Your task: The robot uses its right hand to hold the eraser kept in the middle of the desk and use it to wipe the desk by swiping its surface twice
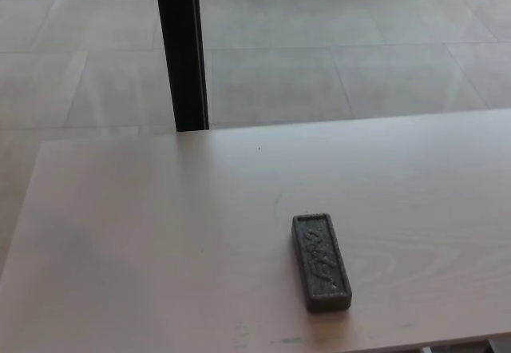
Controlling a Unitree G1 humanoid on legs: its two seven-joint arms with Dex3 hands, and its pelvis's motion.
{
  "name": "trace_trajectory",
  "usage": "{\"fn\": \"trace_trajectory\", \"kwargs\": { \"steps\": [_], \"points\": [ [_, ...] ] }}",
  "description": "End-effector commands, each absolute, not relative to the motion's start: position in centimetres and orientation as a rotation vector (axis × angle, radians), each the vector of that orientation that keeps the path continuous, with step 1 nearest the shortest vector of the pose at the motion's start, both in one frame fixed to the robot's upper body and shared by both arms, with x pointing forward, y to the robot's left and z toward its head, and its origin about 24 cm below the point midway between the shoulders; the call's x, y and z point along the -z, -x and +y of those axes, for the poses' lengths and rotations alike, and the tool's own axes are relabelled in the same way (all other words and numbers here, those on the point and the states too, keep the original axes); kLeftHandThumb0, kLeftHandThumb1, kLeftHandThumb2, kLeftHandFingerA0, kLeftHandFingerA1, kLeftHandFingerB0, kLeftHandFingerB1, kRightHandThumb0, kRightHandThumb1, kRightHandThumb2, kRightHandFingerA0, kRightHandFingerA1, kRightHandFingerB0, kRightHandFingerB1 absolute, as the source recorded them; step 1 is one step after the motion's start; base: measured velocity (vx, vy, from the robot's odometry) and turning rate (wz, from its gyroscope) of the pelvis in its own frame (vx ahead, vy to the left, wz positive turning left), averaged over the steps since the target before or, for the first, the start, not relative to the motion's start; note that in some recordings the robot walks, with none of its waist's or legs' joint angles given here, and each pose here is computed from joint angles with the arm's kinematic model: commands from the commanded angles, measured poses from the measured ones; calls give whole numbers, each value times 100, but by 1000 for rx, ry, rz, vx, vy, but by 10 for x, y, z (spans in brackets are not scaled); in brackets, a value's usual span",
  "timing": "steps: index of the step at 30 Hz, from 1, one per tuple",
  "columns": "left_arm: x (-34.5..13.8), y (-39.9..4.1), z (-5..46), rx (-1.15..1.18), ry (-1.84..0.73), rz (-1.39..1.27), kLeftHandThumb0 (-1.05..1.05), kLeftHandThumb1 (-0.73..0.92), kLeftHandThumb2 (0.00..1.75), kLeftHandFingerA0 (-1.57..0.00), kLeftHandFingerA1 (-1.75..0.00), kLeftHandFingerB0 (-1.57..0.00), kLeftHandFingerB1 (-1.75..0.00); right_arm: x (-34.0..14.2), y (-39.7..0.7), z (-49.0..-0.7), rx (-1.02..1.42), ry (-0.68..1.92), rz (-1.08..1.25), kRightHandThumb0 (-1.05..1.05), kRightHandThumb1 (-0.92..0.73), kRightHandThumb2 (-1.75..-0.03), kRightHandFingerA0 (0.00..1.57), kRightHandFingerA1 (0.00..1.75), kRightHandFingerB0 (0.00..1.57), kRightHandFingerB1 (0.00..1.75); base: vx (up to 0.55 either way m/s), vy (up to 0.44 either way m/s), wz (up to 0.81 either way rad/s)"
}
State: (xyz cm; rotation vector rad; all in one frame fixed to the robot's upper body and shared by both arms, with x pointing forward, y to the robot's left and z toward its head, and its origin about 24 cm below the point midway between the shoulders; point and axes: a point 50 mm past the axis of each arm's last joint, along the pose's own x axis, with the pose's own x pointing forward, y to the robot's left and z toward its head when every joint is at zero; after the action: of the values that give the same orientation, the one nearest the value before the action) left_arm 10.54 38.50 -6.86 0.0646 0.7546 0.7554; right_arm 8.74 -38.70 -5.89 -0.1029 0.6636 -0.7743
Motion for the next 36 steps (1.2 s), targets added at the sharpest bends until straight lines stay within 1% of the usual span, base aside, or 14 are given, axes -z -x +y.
{"fn": "trace_trajectory", "kwargs": {
  "steps": [1, 6, 8, 12, 15, 16, 17, 18, 22, 24, 25, 30, 35, 36],
  "points": [
    [52, -107, 404, -869, 73, 616, -52, 71, 62, -55, -92, -42, -64, -1, -107, -431, 1010, -95, 302, -69, -55, -61, 98, 84, 71, 86, 0, 0, 0],
    [53, -107, 403, -869, 60, 616, -52, 70, 61, -63, -94, -44, -65, -75, -149, -454, 1091, -94, 93, -58, -56, -82, 110, 93, 58, 97, 0, 0, 0],
    [52, -107, 403, -861, 65, 605, -53, 49, 98, -65, -87, -36, -65, -132, -181, -466, 1122, -68, -58, -56, -62, -86, 136, 105, 86, 76, 0, 0, 0],
    [51, -107, 403, -858, 59, 609, -54, 71, 62, -57, -92, -41, -64, -210, -224, -454, 1005, -114, -313, -61, -40, -106, 153, 143, 115, 101, 0, 0, 0],
    [53, -106, 402, -867, 66, 611, -51, 50, 98, -66, -87, -38, -66, -257, -253, -420, 880, -118, -461, -63, -39, -104, 135, 143, 115, 107, 0, 0, 0],
    [52, -106, 402, -868, 61, 612, -54, 70, 61, -59, -94, -44, -66, -264, -260, -411, 852, -128, -486, -48, -40, -105, 123, 158, 106, 108, 0, 0, 0],
    [52, -106, 402, -873, 60, 614, -52, 49, 97, -67, -89, -39, -67, -274, -270, -395, 800, -134, -511, -39, -44, -113, 134, 138, 99, 108, 0, 0, 0],
    [52, -106, 402, -873, 69, 609, -52, 50, 98, -65, -87, -37, -66, -280, -280, -380, 729, -129, -528, -26, -43, -117, 105, 174, 88, 122, 0, 0, 0],
    [53, -108, 402, -863, 84, 608, -53, 71, 61, -57, -89, -42, -63, -281, -311, -333, 480, -47, -517, -23, -56, -115, 120, 138, 83, 111, 0, 0, 0],
    [54, -108, 401, -858, 79, 608, -54, 70, 60, -59, -93, -45, -66, -274, -323, -305, 332, -13, -501, -18, -56, -116, 99, 175, 79, 137, 0, 0, 0],
    [54, -109, 399, -857, 76, 603, -54, 70, 61, -58, -93, -45, -68, -269, -329, -284, 259, 2, -483, -24, -51, -118, 126, 140, 92, 118, 0, 0, 0],
    [54, -109, 398, -846, 69, 603, -53, 50, 98, -64, -86, -35, -65, -208, -344, -203, 12, 57, -284, -12, -52, -114, 94, 175, 78, 137, 0, 0, 0],
    [55, -108, 399, -850, 79, 604, -55, 70, 61, -57, -89, -44, -65, -169, -347, -174, -76, 93, -195, -30, -52, -117, 127, 141, 94, 121, 0, 0, 0],
    [55, -107, 400, -849, 89, 596, -53, 49, 98, -61, -84, -33, -64, -160, -347, -167, -91, 73, -157, -31, -53, -116, 128, 143, 94, 121, 0, 0, 0]
  ]
}}
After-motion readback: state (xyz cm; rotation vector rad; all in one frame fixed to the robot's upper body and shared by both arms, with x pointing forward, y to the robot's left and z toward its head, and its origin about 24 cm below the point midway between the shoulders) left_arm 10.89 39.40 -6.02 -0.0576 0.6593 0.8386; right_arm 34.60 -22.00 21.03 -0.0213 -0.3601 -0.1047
